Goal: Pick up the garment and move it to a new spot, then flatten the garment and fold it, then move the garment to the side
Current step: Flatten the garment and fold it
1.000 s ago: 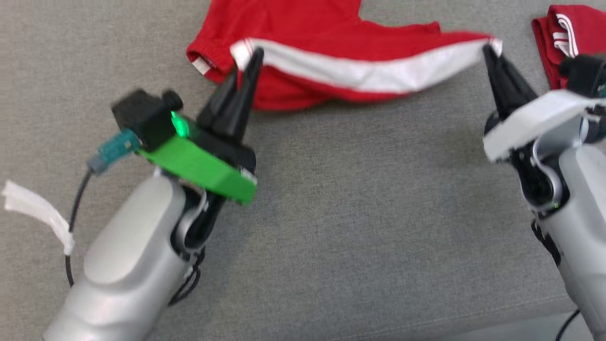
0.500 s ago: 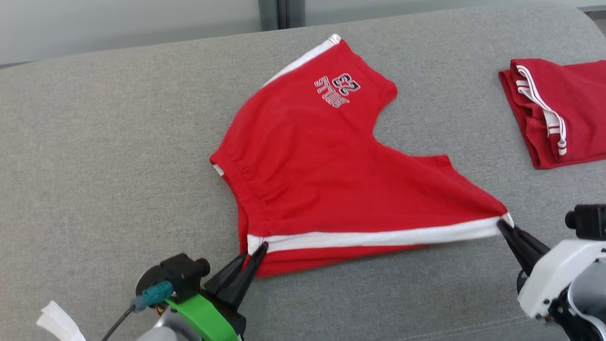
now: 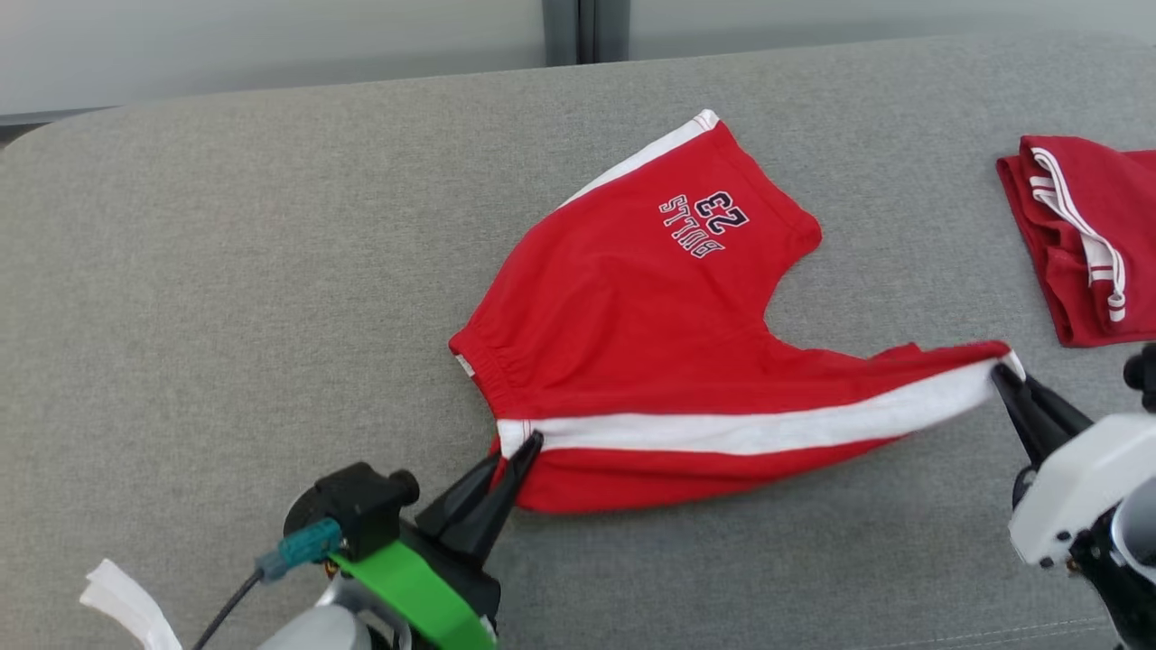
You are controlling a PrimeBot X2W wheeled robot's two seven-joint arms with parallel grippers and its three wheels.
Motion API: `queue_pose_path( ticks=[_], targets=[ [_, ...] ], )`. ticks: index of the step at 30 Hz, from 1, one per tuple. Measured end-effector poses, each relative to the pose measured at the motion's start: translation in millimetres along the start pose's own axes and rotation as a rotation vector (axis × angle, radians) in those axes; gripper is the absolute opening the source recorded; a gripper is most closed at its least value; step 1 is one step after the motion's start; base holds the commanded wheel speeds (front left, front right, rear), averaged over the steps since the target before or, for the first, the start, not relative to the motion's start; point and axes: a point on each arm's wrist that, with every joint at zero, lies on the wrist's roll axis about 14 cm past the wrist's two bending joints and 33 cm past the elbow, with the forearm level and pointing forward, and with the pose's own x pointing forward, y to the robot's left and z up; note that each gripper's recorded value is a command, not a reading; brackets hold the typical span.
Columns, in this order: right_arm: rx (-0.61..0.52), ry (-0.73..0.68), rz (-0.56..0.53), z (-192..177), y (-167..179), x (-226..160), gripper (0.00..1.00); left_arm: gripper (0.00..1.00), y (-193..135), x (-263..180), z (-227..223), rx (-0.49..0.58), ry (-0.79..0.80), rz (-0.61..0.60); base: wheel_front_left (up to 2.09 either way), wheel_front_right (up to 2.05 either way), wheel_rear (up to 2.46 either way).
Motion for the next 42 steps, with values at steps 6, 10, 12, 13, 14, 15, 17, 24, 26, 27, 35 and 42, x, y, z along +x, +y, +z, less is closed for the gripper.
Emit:
queue_pose_path(
  ticks=[6, 10, 12, 13, 14, 15, 17, 24, 26, 27, 35, 42],
  targets=[
    [-0.078, -0.038, 0.061, 32, 14, 46, 0.0, 0.0, 20, 24, 26, 0.036, -0.081, 0.036, 0.0, 0.0, 0.0],
    [-0.104, -0.057, 0.093, 52, 22, 79, 0.0, 0.0, 41, 38, 38, 0.03, -0.12, 0.096, 0.0, 0.0, 0.0],
    [-0.11, -0.075, 0.103, 63, 26, 98, 0.0, 0.0, 52, 45, 42, -0.004, -0.138, 0.135, 0.0, 0.0, 0.0],
    [-0.109, -0.077, 0.106, 66, 27, 106, 0.0, 0.0, 57, 47, 41, 0.0, -0.137, 0.144, 0.0, 0.0, 0.0],
    [-0.108, -0.076, 0.112, 69, 30, 116, 0.0, 0.0, 64, 50, 42, 0.002, -0.135, 0.164, 0.0, 0.0, 0.0],
    [-0.109, -0.075, 0.119, 71, 33, 125, 0.0, 0.0, 71, 52, 42, -0.005, -0.139, 0.187, 0.0, 0.0, 0.0],
    [-0.106, -0.069, 0.13, 73, 38, 143, 0.0, 0.0, 82, 56, 42, -0.016, -0.141, 0.22, 0.0, 0.0, 0.0],
    [-0.118, -0.037, 0.154, 71, 51, 202, 0.0, 0.0, 107, 68, 31, -0.062, -0.134, 0.294, 0.0, 0.0, 0.0],
    [-0.119, -0.032, 0.166, 69, 58, 217, 0.0, 0.0, 116, 70, 29, -0.074, -0.135, 0.318, 0.0, 0.0, 0.0],
    [-0.121, -0.032, 0.172, 69, 61, 223, 0.0, 0.0, 118, 71, 28, -0.074, -0.133, 0.323, 0.0, 0.0, 0.0],
    [-0.121, 0.021, 0.212, 45, 83, 268, 0.0, 0.0, 144, 69, 20, -0.106, -0.142, 0.388, 0.0, 0.0, 0.0],
    [-0.123, 0.046, 0.229, 30, 92, 285, 1.0, 1.0, 153, 67, 14, -0.136, -0.142, 0.406, 0.0, 0.0, 0.0]
  ],
)
